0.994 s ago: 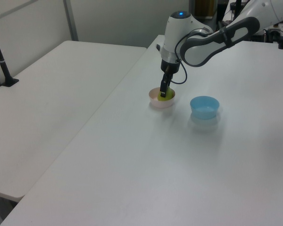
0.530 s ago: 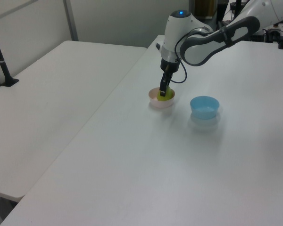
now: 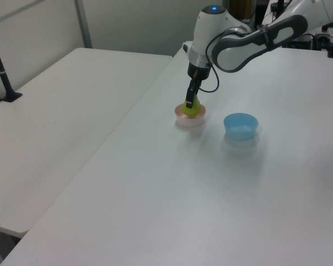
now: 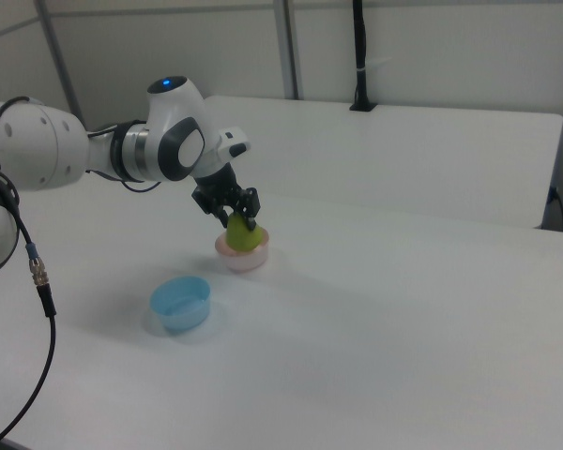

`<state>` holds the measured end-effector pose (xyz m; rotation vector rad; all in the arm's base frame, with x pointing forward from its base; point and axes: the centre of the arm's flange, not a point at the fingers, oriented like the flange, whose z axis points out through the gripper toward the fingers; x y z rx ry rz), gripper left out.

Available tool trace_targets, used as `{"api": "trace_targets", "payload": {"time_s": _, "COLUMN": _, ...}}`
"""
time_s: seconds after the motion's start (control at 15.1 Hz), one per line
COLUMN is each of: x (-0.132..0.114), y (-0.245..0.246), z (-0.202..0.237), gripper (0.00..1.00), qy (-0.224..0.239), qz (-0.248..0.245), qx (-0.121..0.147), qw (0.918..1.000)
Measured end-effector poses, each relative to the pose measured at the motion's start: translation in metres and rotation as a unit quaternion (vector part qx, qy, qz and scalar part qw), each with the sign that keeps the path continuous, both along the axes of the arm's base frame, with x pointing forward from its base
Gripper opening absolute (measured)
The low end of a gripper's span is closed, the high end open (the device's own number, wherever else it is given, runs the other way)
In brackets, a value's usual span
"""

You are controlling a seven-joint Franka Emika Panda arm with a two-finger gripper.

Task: Pick up a pear from the bowl
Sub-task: 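Lift the pear up out of the pink bowl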

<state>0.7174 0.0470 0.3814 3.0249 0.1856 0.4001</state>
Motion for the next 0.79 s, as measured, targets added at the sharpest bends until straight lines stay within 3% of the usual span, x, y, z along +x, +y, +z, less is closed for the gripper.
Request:
{"api": "trace_targets", "payload": {"time_s": 0.46, "x": -0.003, "y": -0.021, "z": 0.034, "gripper": 0.62, "qy": -0.019, "qz": -0.016, "qx": -0.001, "qw": 0.9997}}
{"api": "trace_targets", "payload": {"time_s": 0.79, "x": -0.003, "y": -0.100, "z": 0.040, "gripper": 0.62, "qy": -0.024, "qz": -0.060, "qx": -0.007, "qw": 0.9979}}
